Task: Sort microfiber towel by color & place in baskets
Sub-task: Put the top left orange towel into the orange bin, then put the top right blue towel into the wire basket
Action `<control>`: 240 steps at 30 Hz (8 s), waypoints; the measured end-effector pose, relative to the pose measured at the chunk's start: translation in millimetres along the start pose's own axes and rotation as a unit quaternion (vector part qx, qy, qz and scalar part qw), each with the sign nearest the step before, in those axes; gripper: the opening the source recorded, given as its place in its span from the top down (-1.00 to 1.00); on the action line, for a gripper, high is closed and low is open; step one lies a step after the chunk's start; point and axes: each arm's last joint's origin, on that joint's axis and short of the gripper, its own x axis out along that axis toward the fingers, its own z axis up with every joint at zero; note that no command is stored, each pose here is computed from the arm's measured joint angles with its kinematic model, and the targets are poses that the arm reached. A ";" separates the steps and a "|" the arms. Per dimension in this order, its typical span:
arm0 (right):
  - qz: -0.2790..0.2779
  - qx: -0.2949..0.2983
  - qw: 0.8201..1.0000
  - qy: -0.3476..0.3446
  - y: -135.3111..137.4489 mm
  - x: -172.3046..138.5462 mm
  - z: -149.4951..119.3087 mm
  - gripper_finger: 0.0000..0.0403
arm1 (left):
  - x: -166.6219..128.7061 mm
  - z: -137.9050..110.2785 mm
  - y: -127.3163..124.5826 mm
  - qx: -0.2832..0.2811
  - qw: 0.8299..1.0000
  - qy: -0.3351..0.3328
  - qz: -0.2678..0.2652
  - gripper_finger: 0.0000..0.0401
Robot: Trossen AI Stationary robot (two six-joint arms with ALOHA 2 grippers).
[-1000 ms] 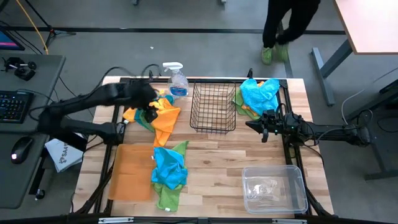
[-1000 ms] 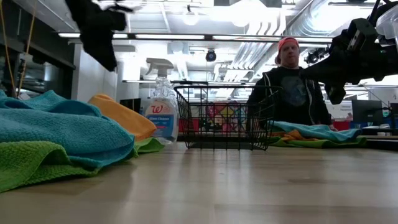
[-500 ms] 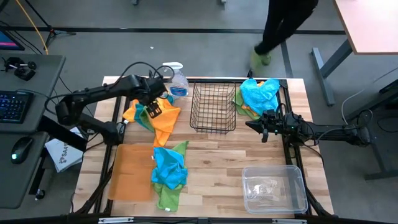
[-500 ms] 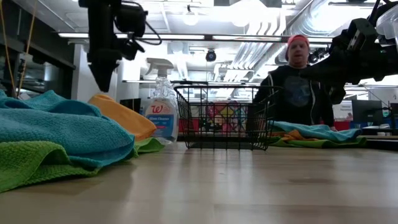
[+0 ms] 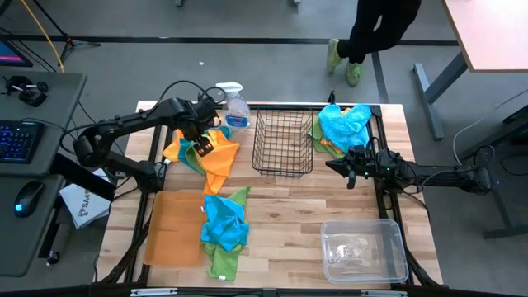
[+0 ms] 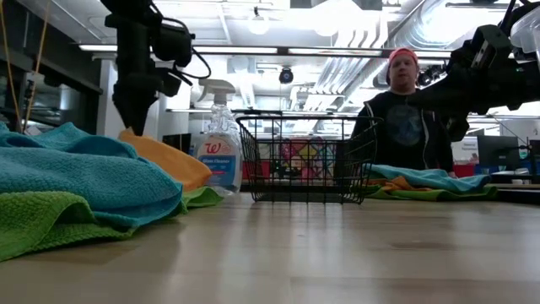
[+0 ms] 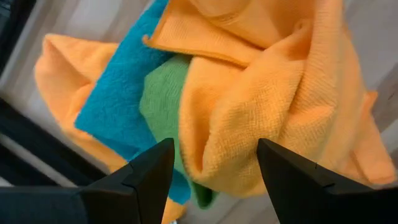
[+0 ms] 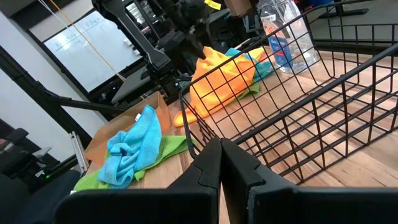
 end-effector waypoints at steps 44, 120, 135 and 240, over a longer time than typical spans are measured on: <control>0.000 0.000 1.000 0.000 0.0 0.0 0.0 1.00 | -245.6 -152.1 -83.3 0.239 0.886 -0.174 -0.358 1.00; 0.000 0.000 1.000 0.000 -0.1 0.0 0.0 1.00 | -30.7 -242.8 -160.8 0.068 0.964 0.025 -0.256 1.00; -0.002 0.000 1.000 0.003 -0.4 0.0 -0.6 1.00 | -4.8 -204.3 -152.3 0.152 0.973 -0.047 -0.169 0.58; -0.302 0.086 0.949 -0.012 8.5 20.5 148.4 1.00 | -107.3 -3.5 0.8 -0.182 0.780 -0.570 -0.184 -0.04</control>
